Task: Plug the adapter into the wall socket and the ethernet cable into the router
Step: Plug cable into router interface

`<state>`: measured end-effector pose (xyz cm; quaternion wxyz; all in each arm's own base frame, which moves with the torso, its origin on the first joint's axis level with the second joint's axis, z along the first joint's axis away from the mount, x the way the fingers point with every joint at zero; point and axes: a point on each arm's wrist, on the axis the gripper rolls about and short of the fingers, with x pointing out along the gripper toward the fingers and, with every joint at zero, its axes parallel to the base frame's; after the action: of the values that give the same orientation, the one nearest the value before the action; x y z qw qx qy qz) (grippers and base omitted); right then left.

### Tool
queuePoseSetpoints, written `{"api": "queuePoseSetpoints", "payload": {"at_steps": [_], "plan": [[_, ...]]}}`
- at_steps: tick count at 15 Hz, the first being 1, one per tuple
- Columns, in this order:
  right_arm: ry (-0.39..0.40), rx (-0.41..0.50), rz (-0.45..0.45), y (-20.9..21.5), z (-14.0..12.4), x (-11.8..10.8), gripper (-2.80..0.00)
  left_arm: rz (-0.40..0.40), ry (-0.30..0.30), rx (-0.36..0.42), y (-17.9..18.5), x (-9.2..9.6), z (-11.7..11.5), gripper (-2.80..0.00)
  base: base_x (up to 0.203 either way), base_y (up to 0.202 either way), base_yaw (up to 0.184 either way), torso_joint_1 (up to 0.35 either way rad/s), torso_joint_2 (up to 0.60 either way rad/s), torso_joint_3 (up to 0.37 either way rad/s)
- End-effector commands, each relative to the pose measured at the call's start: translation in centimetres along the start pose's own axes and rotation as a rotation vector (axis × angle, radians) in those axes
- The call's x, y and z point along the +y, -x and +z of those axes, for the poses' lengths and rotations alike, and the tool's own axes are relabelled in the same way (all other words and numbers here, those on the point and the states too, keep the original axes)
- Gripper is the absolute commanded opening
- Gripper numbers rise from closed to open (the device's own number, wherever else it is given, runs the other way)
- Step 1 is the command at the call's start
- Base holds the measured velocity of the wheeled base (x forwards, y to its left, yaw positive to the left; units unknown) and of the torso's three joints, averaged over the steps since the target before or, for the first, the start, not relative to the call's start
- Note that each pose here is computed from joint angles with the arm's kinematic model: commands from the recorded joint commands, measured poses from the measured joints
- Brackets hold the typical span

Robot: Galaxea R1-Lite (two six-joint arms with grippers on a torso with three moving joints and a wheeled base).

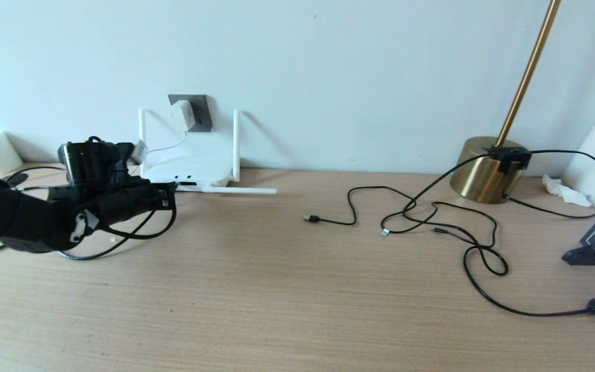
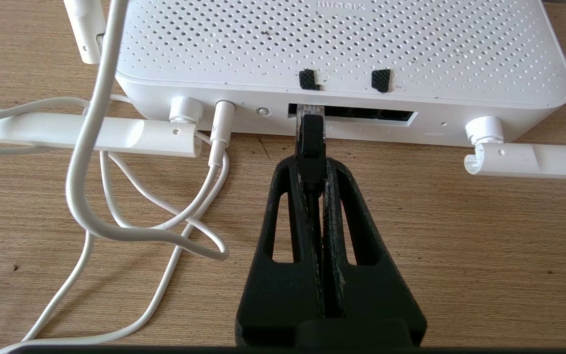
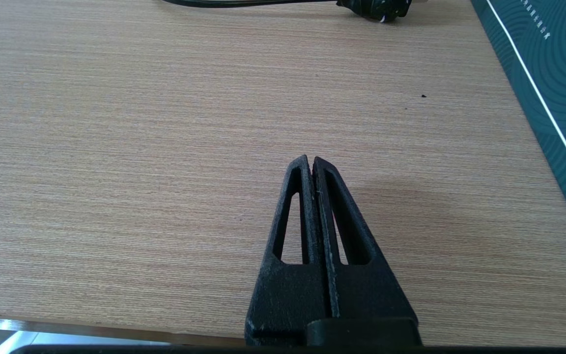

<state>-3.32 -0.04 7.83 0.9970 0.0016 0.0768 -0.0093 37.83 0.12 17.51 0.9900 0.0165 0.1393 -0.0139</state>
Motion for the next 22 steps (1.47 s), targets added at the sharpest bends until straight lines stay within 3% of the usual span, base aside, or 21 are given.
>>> {"api": "queuePoseSetpoints", "payload": {"at_steps": [1, 22], "plan": [[0.000, 0.001, 0.000, 0.0, 0.0, 0.0, -2.80, 0.001, 0.001, -0.002, -0.1, 0.1, 0.0, -2.80, 0.000, 0.000, 0.000, 0.000, 0.00, 0.000], [-0.003, 0.001, 0.000, 0.0, 0.0, 0.0, -2.80, -0.004, 0.000, 0.016, -1.1, -0.1, -0.1, -2.80, 0.000, 0.000, 0.000, 0.000, 0.00, 0.000]]}}
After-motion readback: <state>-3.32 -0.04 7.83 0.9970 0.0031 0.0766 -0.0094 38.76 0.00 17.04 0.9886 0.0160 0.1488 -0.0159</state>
